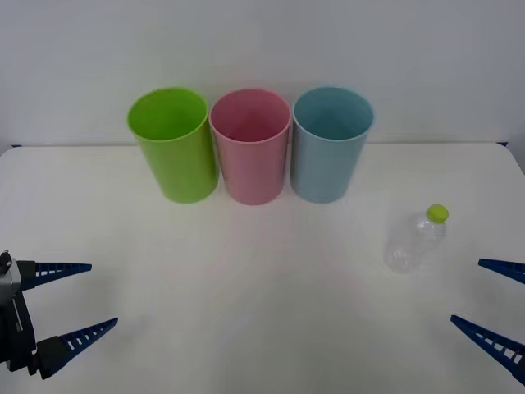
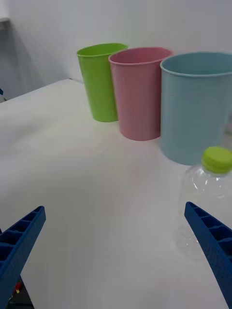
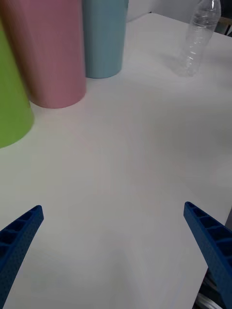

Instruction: Grasp the object on the table and drop it into the matching bin: aluminum can to the light blue bin, PET bottle to the pink bin.

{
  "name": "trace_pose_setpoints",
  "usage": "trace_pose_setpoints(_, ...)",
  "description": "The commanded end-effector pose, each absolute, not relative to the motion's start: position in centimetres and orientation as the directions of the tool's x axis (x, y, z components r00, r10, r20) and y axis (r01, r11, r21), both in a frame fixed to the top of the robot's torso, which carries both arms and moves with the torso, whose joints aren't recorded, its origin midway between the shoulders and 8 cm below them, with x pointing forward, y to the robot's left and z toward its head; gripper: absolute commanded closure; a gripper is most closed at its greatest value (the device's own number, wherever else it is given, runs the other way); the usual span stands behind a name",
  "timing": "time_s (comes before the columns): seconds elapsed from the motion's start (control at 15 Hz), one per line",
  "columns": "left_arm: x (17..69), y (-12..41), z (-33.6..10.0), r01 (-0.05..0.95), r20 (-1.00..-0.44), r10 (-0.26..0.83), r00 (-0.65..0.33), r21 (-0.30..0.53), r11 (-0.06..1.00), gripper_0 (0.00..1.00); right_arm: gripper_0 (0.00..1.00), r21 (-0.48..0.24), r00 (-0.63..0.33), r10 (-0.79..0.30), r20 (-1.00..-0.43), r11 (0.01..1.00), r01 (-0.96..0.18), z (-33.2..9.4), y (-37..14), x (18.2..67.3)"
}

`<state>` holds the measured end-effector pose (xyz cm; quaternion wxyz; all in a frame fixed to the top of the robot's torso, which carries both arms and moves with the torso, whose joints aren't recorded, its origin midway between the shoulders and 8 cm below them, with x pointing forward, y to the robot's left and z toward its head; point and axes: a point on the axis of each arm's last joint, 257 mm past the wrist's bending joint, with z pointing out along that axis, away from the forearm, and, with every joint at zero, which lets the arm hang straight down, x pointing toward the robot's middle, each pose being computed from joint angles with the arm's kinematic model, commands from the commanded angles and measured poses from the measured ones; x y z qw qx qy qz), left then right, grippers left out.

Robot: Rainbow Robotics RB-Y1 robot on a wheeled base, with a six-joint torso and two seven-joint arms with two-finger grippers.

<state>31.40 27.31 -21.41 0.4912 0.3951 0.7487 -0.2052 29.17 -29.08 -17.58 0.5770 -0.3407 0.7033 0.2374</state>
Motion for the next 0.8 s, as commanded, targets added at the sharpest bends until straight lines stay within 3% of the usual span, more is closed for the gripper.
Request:
trace_pose_setpoints(0.07,31.4,27.3,-21.4,0.793,-0.898,0.390,-0.205,0.081,0.604,0.00,0.00,-0.085,-0.095,-0.220,-0.971,0.688,-0.721,-20.2,-31.7,29.1)
trace_pose_setpoints(0.53,31.4,27.3,-21.4,0.793,-0.898,0.390,-0.205,0.081,0.604,0.00,0.00,-0.126,-0.099,-0.239,-0.966,0.769,-0.626,-26.8,-35.3,31.6)
trace_pose_setpoints(0.8,31.4,27.3,-21.4,0.793,-0.898,0.390,-0.205,0.081,0.604,0.00,0.00,-0.134,-0.104,-0.236,-0.966,0.803,-0.580,-29.2,-34.6,34.6)
